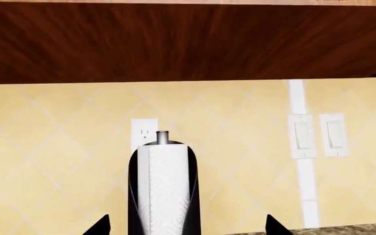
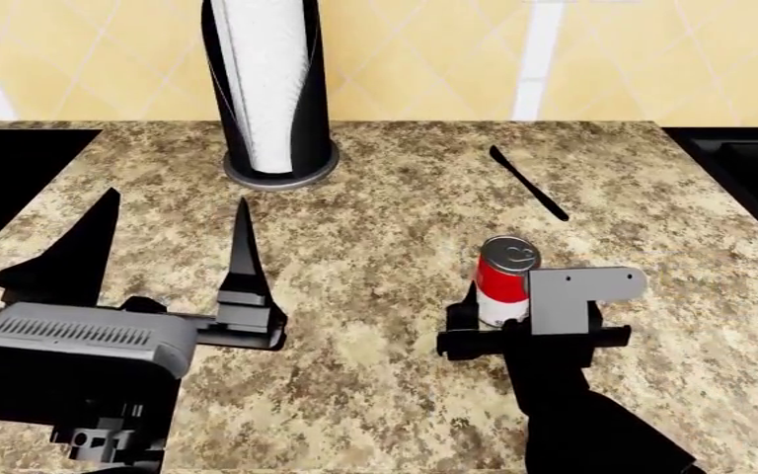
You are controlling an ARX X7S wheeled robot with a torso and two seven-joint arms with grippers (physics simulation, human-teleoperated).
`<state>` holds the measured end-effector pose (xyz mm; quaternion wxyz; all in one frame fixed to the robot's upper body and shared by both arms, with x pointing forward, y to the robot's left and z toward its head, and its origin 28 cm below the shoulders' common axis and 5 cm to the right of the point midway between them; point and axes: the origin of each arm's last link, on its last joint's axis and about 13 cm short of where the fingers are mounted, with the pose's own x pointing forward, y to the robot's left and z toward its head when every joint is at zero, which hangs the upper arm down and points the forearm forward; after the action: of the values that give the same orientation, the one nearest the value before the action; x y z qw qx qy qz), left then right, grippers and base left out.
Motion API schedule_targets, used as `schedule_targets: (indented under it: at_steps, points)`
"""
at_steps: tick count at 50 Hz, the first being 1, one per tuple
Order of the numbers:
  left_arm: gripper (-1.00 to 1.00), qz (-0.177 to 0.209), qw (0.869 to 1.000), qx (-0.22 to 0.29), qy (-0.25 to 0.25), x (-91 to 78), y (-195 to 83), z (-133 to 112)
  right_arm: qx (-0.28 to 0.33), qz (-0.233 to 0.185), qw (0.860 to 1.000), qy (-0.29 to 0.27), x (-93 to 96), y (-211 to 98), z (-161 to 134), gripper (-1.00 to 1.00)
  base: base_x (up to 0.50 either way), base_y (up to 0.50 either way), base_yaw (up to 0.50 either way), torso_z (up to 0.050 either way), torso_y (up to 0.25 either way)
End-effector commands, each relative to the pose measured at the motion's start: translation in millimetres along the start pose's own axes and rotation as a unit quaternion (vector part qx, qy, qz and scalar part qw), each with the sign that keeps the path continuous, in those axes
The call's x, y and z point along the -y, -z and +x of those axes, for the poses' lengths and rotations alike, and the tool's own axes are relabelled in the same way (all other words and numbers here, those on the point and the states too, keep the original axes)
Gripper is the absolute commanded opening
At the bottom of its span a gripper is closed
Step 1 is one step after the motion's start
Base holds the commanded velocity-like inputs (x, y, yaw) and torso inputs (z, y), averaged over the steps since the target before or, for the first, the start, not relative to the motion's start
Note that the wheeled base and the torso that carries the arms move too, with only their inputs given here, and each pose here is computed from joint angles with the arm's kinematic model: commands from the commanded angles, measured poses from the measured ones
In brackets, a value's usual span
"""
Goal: Pick the canned food and bar from the counter and place them in the cabinets closest to them.
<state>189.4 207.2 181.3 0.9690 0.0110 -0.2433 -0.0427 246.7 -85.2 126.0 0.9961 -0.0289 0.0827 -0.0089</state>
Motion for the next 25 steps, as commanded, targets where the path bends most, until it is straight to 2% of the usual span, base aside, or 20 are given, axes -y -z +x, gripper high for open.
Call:
schedule_targets:
  at_steps: [1, 8, 18, 25]
  points:
    - [1.0, -0.001, 1.0, 0.002, -0.001, -0.4, -1, 0, 0.019, 0.009, 1.0, -0.01, 0.2, -5, -6, -1.0, 0.0, 0.0, 0.0, 0.0, 0.0]
    - [1.0, -0.01, 1.0, -0.007, -0.019, -3.7, -5, 14, 0.106, 0.009, 0.993, -0.045, 1.8, -36, -34, -1.0, 0.0, 0.0, 0.0, 0.0, 0.0]
    - [1.0, -0.048, 0.997, -0.002, -0.056, -13.2, -46, 60, 0.196, -0.009, 0.978, -0.076, 15.9, -100, -61, -1.0, 0.0, 0.0, 0.0, 0.0, 0.0]
    - [1.0, -0.013, 0.998, 0.021, -0.057, -13.8, -74, 78, 0.222, -0.037, 0.972, -0.067, 24.0, -148, -72, -1.0, 0.0, 0.0, 0.0, 0.0, 0.0]
